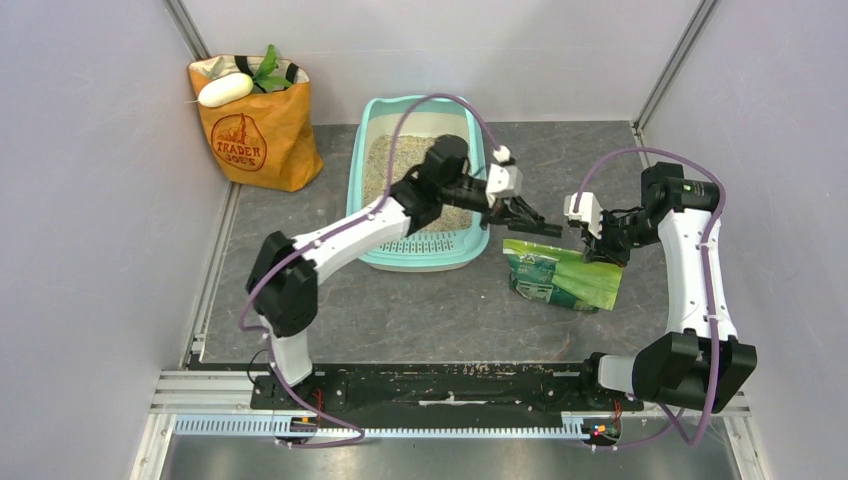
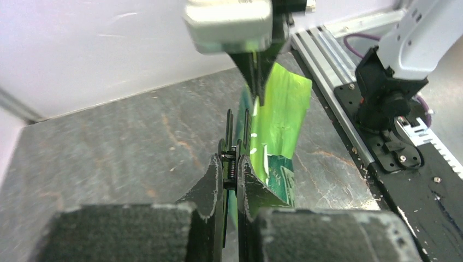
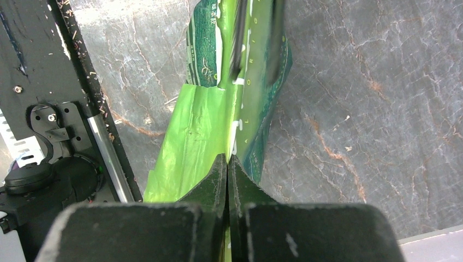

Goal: Fill the litter box with clean litter

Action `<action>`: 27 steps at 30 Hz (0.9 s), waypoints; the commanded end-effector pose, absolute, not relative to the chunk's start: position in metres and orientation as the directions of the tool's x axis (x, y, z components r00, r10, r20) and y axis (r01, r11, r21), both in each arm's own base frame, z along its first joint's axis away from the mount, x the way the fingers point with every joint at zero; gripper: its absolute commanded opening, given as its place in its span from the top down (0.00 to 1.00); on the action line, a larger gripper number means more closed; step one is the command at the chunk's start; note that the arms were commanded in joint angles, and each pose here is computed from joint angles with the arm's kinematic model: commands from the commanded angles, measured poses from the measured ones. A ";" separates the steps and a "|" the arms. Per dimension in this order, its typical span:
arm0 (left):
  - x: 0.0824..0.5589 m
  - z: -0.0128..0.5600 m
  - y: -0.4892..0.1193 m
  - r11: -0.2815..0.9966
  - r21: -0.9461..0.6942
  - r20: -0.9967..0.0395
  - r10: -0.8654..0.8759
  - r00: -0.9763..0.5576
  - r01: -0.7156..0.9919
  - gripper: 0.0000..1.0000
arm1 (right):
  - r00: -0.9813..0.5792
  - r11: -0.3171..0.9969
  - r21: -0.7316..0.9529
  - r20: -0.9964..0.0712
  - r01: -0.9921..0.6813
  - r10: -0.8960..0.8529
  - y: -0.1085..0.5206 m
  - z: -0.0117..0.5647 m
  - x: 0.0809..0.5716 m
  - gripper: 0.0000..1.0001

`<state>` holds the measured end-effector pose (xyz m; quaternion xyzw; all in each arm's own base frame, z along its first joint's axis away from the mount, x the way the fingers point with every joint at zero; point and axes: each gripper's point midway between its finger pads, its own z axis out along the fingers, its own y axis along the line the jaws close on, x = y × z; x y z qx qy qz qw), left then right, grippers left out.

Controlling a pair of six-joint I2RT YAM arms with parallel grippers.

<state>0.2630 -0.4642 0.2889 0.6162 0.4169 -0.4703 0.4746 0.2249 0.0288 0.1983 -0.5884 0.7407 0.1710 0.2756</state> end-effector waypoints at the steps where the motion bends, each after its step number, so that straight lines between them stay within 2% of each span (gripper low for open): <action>1: 0.277 0.352 -0.387 -0.050 0.156 -0.982 0.100 0.160 0.987 0.98 | -0.186 0.284 -0.056 -0.635 -0.957 -0.750 0.032 0.204 0.237 1.00; 6: 0.286 0.314 -0.243 0.068 0.119 -0.911 0.405 0.082 0.991 0.98 | -0.223 0.312 -0.026 -0.642 -0.950 -0.733 0.033 0.207 0.240 1.00; 11: 0.300 0.280 -0.105 0.395 0.077 -0.840 0.520 -0.153 0.915 0.98 | -0.273 0.349 0.003 -0.628 -0.937 -0.728 0.030 0.203 0.242 1.00; 13: 0.292 0.261 -0.070 0.453 0.080 -0.800 0.560 -0.214 0.888 0.98 | -0.289 0.362 0.014 -0.634 -0.932 -0.717 0.031 0.204 0.243 1.00; 17: 0.264 0.213 -0.025 0.455 0.055 -0.706 0.647 -0.287 0.889 0.98 | -0.300 0.373 0.021 -0.637 -0.928 -0.710 0.031 0.206 0.246 1.00; 22: 0.237 0.165 0.002 0.443 -0.092 -0.630 0.668 -0.397 0.892 0.98 | -0.310 0.379 0.028 -0.633 -0.925 -0.709 0.030 0.204 0.246 1.00; 27: 0.234 0.124 0.001 0.426 -0.067 -0.628 0.685 -0.370 0.902 0.98 | -0.320 0.380 0.040 -0.624 -0.924 -0.713 0.029 0.200 0.244 1.00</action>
